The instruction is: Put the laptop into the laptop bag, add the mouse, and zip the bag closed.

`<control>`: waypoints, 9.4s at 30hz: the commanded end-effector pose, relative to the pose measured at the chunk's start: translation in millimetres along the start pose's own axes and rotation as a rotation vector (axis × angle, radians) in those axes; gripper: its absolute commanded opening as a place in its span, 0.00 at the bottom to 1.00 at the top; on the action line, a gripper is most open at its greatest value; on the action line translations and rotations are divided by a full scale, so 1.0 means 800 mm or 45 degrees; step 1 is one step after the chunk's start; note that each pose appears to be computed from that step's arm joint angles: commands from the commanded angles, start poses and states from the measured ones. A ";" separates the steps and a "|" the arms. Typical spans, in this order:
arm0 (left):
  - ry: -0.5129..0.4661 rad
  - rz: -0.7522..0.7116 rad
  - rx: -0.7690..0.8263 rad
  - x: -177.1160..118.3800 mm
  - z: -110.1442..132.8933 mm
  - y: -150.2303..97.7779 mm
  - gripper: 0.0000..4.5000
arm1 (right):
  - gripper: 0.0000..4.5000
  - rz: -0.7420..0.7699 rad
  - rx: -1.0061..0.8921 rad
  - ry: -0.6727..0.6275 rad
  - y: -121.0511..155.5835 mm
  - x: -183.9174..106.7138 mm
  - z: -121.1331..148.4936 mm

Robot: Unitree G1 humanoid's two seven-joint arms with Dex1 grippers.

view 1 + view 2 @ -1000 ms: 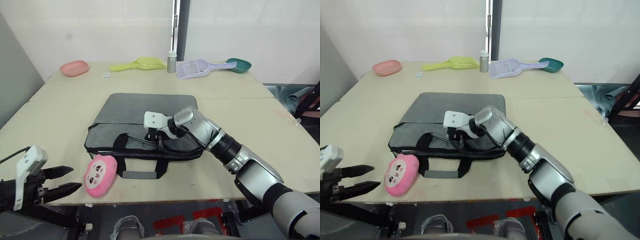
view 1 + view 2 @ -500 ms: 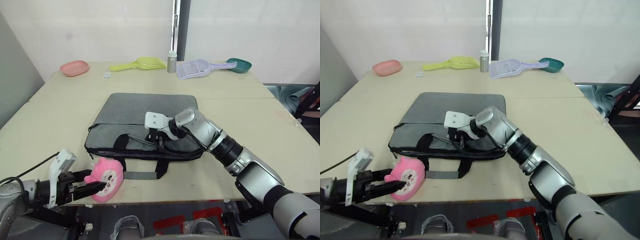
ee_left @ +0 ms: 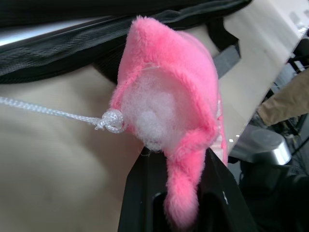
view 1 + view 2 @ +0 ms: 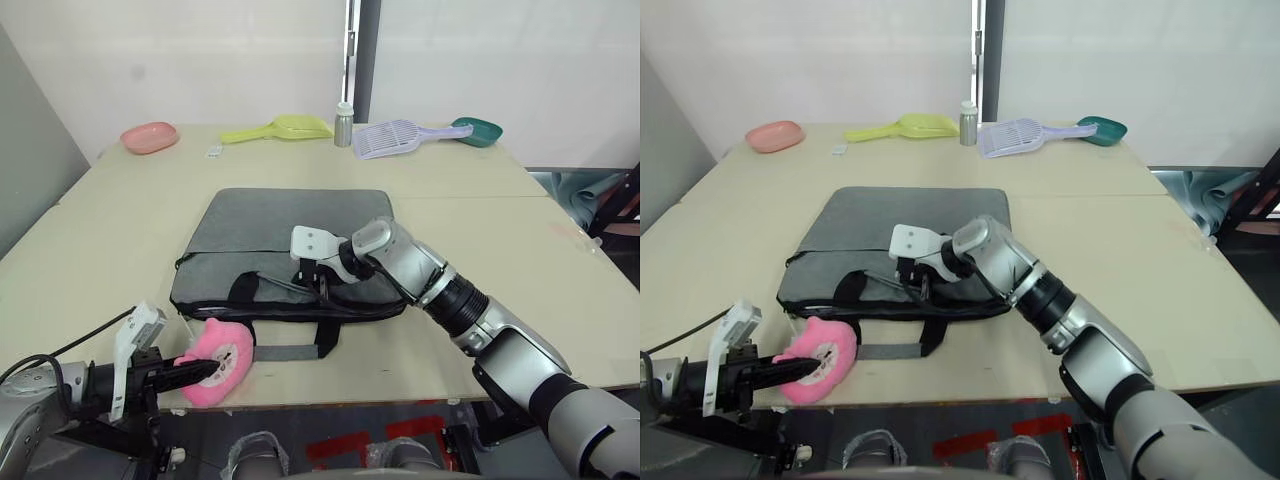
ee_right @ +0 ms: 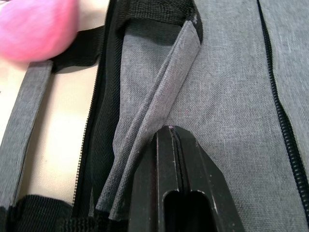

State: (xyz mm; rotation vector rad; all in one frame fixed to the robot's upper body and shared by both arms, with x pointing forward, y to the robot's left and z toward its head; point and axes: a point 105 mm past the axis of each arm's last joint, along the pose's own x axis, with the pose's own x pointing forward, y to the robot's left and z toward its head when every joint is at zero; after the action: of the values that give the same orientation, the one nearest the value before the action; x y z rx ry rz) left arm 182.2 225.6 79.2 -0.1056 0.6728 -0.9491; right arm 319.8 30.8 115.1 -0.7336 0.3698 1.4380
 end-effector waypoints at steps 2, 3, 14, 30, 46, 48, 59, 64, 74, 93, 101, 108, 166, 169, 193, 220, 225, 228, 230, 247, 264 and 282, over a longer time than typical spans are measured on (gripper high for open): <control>0.045 -0.099 0.100 0.012 0.007 -0.023 0.00 | 0.00 0.023 0.036 0.039 0.007 0.005 -0.013; 0.040 -0.100 0.114 0.013 0.010 -0.025 0.00 | 0.00 0.025 0.038 0.040 0.007 0.005 -0.013; 0.024 0.061 0.122 0.075 0.023 -0.007 0.00 | 0.00 0.046 0.063 0.041 0.012 0.006 -0.015; -0.061 -0.457 0.168 0.110 0.065 -0.088 0.00 | 0.00 0.050 0.068 0.036 0.013 0.009 -0.011; -0.100 -0.419 0.256 0.128 0.077 -0.065 0.34 | 0.00 0.050 0.071 0.036 0.011 0.007 -0.011; -0.158 -0.348 0.262 0.117 0.088 -0.058 0.53 | 0.00 0.050 0.071 0.035 0.011 0.007 -0.011; -0.231 -0.227 0.343 -0.002 0.107 -0.064 1.00 | 0.00 0.050 0.084 -0.054 0.001 -0.008 0.011; -0.364 -0.032 0.377 -0.054 0.135 -0.035 1.00 | 0.00 0.008 0.109 -0.166 -0.012 -0.030 0.037; -0.509 0.116 0.525 -0.065 0.163 -0.008 1.00 | 0.00 -0.060 0.237 -0.558 -0.016 -0.149 0.088; -0.285 -0.216 0.705 0.022 0.170 0.019 0.94 | 0.00 -0.494 0.409 -0.512 0.069 -0.305 0.009; -0.260 -0.352 0.759 0.050 0.177 0.030 0.33 | 0.00 -0.494 0.488 -0.443 0.088 -0.302 -0.002; -0.206 -0.357 0.753 0.092 0.174 0.057 0.00 | 0.00 -0.415 0.584 -0.449 0.094 -0.270 -0.002; 0.150 -0.483 1.154 0.143 0.095 0.064 0.00 | 0.00 0.053 0.891 -0.128 0.112 -0.103 -0.055; 0.167 -0.509 1.189 0.145 0.089 0.060 0.00 | 0.00 0.021 0.826 -0.117 0.118 -0.130 -0.055; 0.202 -0.552 1.221 0.152 0.067 0.060 0.00 | 0.00 -0.762 0.619 0.603 0.051 -0.322 -0.237; 0.152 -0.543 1.159 0.147 0.058 0.053 0.00 | 0.07 -0.929 0.009 0.212 -0.132 -0.202 -0.128; 0.067 -0.500 1.125 0.140 0.079 0.051 0.00 | 0.45 -0.875 0.248 0.264 -0.112 -0.234 -0.161; -0.032 -0.483 1.086 0.131 0.103 0.042 0.00 | 0.68 -0.916 0.326 0.299 -0.105 -0.272 -0.168; -0.097 -0.464 1.056 0.122 0.121 0.035 0.00 | 0.83 -0.983 0.388 0.279 -0.106 -0.301 -0.167; -0.273 -0.114 0.537 -0.030 0.161 0.007 0.43 | 1.00 -0.547 0.593 -0.199 -0.042 -0.320 -0.091; -0.296 0.233 -0.186 -0.062 0.054 0.018 1.00 | 1.00 -0.292 0.552 -0.089 -0.072 -0.200 -0.113; -0.225 0.261 -0.245 0.030 0.030 0.037 1.00 | 0.75 -0.366 0.627 0.017 -0.094 -0.209 -0.151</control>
State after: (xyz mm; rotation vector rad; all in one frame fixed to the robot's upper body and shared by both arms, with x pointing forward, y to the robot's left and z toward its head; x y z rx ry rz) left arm 226.7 228.1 83.7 -0.2769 0.5763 -0.6438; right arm 391.2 -168.5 134.7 -0.3718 0.6287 1.0281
